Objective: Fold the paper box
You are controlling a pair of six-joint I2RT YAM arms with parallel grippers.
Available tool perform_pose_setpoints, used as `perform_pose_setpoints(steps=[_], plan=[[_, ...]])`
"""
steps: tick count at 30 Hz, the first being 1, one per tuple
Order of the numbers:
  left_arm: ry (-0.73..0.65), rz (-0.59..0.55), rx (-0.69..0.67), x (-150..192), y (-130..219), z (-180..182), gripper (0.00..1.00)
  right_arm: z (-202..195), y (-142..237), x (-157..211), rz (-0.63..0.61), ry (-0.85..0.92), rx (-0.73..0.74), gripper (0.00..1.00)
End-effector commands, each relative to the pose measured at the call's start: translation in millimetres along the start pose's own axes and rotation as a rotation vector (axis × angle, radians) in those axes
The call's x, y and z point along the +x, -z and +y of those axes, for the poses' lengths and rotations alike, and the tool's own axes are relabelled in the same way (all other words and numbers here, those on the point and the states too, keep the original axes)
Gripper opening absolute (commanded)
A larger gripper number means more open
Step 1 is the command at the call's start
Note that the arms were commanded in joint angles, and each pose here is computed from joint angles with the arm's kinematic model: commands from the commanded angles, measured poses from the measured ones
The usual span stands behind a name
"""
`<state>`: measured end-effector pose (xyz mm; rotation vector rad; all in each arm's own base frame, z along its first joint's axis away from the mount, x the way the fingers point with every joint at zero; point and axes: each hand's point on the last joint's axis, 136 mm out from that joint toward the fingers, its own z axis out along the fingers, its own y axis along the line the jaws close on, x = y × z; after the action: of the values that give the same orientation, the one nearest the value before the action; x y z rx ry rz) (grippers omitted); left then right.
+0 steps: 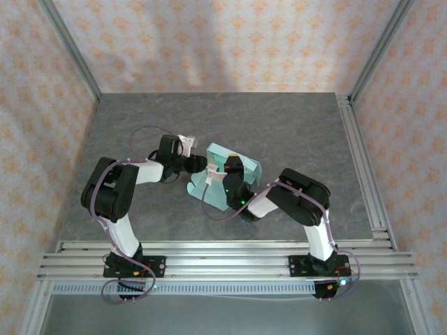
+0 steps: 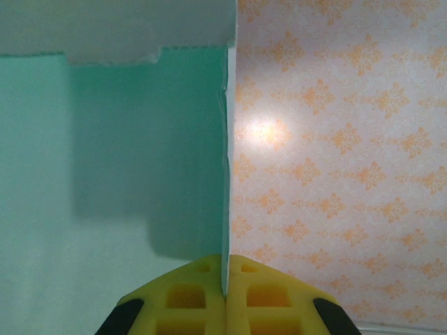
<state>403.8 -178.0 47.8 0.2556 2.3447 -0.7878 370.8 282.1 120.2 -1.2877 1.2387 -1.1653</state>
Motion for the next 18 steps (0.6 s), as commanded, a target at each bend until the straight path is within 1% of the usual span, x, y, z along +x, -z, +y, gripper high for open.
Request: perform_pose_setpoints(steps=[1,6,11,13,18], plan=[[-0.056,-0.030,0.055,-14.4,-3.9,-16.2,0.50,-0.9,1.0,-1.5,-0.012,0.005,-0.023,0.00],[-0.078,-0.027,0.060,-11.4,-4.2,-19.9,0.53,-0.6,1.0,-1.5,-0.011,-0.005,-0.035,0.00],[-0.083,-0.029,0.056,-11.6,-6.4,-18.2,0.53,-0.5,1.4,-1.3,-0.010,-0.009,-0.036,0.00],[-0.083,-0.035,0.061,-14.3,-7.7,-18.8,0.52,-0.6,1.5,-1.9,-0.014,-0.012,-0.037,0.00],[-0.088,-0.033,0.083,-20.1,-13.5,-22.8,0.46,-1.1,2.0,-3.7,-0.025,-0.025,-0.050,0.00]])
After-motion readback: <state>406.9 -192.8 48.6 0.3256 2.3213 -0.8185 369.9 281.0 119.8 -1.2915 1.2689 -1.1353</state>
